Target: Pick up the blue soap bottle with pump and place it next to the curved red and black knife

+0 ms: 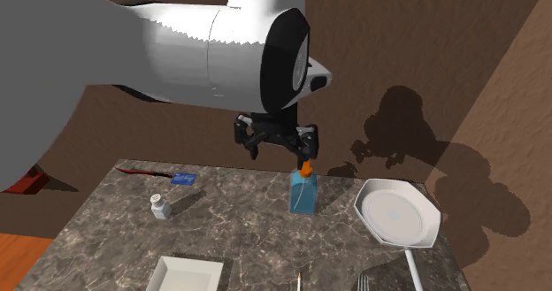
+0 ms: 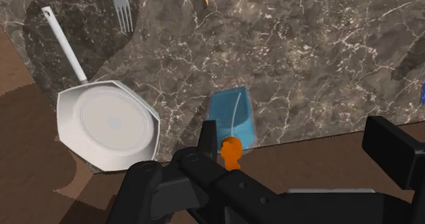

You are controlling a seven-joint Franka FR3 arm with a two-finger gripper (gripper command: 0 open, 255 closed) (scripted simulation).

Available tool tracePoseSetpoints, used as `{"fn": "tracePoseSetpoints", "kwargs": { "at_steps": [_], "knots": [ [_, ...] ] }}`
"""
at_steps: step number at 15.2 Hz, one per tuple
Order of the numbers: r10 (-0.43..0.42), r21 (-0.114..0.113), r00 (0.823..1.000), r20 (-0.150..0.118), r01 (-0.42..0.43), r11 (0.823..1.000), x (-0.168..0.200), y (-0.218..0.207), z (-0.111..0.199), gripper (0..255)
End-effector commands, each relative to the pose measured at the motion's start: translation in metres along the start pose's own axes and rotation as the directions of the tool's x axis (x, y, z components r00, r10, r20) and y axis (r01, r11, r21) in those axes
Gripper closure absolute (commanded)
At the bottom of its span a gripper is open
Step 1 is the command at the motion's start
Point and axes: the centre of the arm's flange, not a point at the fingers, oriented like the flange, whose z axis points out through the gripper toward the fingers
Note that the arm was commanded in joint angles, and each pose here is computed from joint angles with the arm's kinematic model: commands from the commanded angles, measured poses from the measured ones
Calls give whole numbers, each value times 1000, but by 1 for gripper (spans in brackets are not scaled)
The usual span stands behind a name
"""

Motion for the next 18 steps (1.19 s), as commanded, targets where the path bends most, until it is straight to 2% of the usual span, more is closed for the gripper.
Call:
{"fn": "tracePoseSetpoints", "kwargs": {
  "at_steps": [1, 16, 18],
  "knots": [
    [2, -4, 1000, 4, -2, 1000, 16, 4, 21, 0],
    [22, -27, 999, 33, -21, 999, 148, 31, 168, 0],
    [22, -27, 999, 33, -21, 999, 148, 31, 178, 0]
  ]
}}
